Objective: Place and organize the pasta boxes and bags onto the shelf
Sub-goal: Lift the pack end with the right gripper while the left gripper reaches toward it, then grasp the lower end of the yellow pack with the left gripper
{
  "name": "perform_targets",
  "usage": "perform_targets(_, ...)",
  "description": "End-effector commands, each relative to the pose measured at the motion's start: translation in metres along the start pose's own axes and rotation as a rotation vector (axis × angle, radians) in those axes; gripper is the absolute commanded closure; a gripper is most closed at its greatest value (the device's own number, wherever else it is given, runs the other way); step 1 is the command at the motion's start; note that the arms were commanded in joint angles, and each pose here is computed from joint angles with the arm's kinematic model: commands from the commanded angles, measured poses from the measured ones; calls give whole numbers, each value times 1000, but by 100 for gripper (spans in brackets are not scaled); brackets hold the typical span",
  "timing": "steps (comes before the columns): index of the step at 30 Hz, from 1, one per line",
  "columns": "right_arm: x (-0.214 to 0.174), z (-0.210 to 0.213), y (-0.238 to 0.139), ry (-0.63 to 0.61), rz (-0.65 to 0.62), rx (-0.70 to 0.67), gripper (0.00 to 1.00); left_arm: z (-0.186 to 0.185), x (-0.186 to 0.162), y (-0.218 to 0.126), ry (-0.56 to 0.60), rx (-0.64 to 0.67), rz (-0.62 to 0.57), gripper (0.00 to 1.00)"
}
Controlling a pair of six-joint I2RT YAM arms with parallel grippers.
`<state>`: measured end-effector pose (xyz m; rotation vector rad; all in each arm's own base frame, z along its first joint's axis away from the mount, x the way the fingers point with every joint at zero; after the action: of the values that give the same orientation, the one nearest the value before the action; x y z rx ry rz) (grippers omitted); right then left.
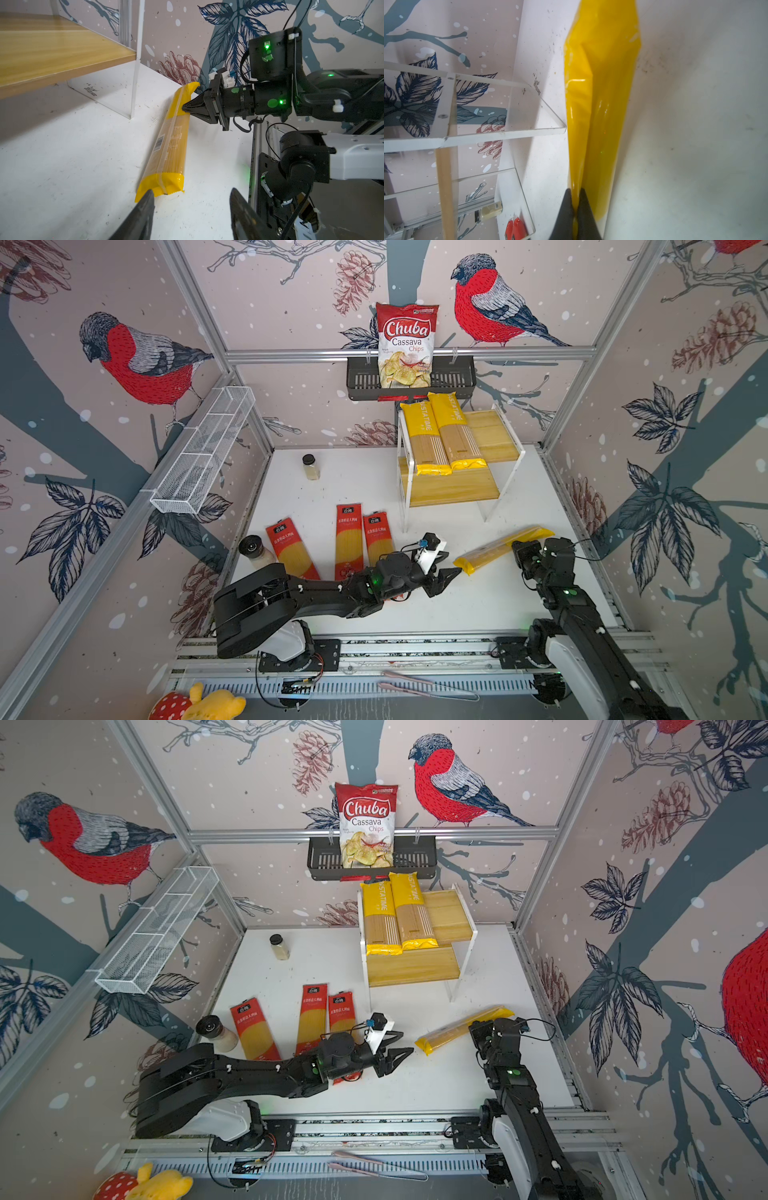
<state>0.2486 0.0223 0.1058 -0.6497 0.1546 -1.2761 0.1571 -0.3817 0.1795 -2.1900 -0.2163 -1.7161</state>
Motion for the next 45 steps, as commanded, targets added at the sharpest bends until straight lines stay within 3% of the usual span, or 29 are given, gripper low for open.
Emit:
perform_targets(1,-2,20,-7,11,18,52,100,-3,-9,7,61,6,46,43)
perform_targets(5,-9,35,-15,5,37,67,100,-4,-12,17,85,4,79,40)
perform_targets(15,-31,62,-27,39,89,127,100,4,-51,42,272,74,279,17)
perform_targets(19,-38,69,-31,46,100,133,100,15,-52,47,309,146,308,16)
perform_targets(27,-52,79,-35,58,141,163,100,40,-67,39,377,283,312,18)
perform_targets(31,-57,86,-39,52,154,173,100,45,-74,40,412,309,332,25)
perform_targets(38,-71,94,-39,40,199,196,100,35,-72,32,439,240,206,34)
perform_targets(45,-92,105,-36,23,257,221,100,26,-83,30,404,173,184,46)
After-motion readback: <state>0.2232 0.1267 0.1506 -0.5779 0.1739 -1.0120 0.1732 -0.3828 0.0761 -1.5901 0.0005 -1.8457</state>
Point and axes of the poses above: each gripper's point midway between its finger pads, its own y axis out along the fingers, its own z axis along the line the jaws close on, x = y × z, the point moved 2 cm from there along -y, back along the fingers, and after that the axes turned 4 degrees about y, right-handed, at the moved point
